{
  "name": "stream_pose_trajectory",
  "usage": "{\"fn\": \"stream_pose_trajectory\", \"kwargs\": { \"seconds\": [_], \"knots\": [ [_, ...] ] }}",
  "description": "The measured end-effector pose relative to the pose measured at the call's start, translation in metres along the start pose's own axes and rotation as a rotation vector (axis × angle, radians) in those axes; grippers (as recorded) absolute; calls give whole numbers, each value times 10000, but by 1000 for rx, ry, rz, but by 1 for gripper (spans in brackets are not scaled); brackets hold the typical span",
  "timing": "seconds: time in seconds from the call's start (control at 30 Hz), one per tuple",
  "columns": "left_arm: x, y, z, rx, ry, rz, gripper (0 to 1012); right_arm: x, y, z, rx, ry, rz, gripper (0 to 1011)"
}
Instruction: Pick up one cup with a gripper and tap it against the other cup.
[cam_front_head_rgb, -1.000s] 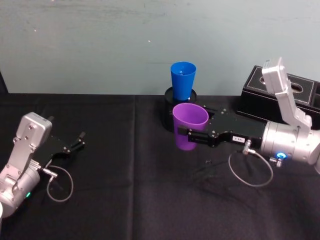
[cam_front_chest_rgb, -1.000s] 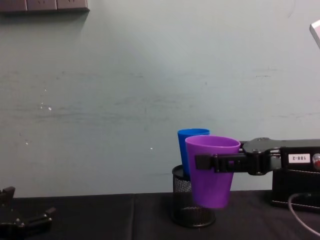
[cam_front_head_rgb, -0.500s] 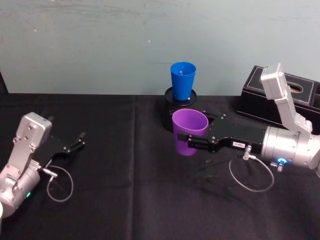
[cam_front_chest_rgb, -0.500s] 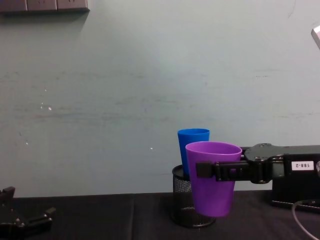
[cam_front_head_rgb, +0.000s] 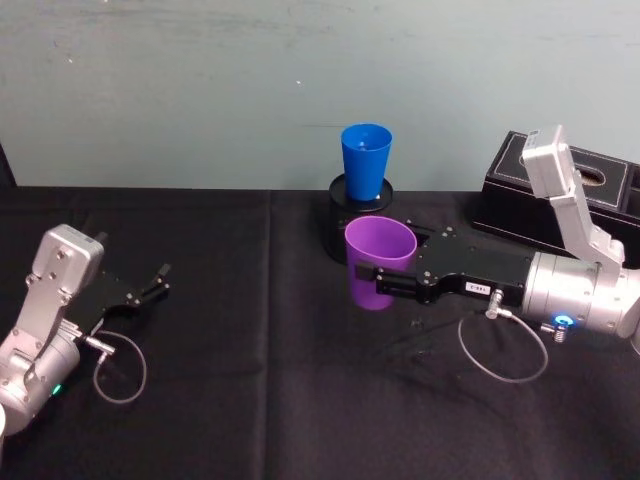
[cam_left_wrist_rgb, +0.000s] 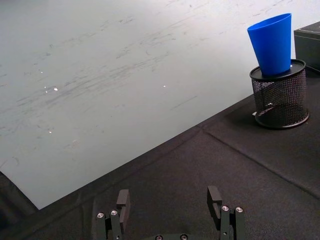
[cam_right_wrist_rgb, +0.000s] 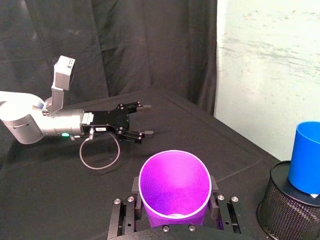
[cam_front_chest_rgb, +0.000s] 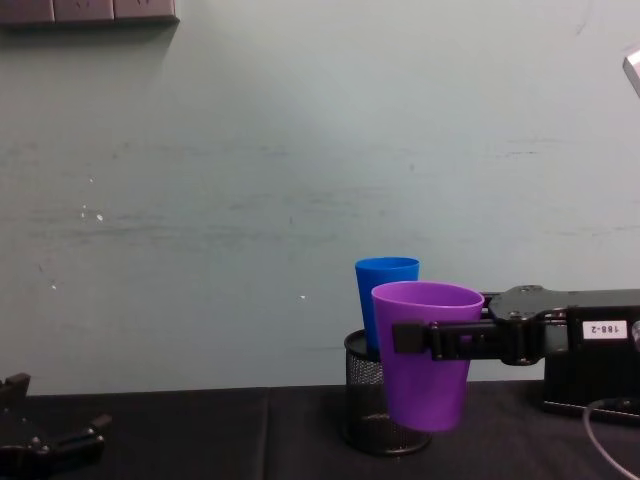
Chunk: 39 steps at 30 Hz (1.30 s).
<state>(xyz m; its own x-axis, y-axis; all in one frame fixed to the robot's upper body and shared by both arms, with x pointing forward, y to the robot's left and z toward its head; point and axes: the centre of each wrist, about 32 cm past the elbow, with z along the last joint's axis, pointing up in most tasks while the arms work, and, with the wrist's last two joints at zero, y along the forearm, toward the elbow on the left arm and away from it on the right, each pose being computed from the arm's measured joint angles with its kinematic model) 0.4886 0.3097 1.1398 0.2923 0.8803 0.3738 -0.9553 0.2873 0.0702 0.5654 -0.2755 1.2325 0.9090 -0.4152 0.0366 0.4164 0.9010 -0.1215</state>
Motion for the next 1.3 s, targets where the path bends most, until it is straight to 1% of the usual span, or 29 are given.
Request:
{"fn": "stream_pose_trajectory", "kwargs": {
  "seconds": [1.3],
  "knots": [
    [0, 0, 0, 0, 0, 0, 1011, 3, 1, 1, 0, 1, -1, 732]
  ]
}}
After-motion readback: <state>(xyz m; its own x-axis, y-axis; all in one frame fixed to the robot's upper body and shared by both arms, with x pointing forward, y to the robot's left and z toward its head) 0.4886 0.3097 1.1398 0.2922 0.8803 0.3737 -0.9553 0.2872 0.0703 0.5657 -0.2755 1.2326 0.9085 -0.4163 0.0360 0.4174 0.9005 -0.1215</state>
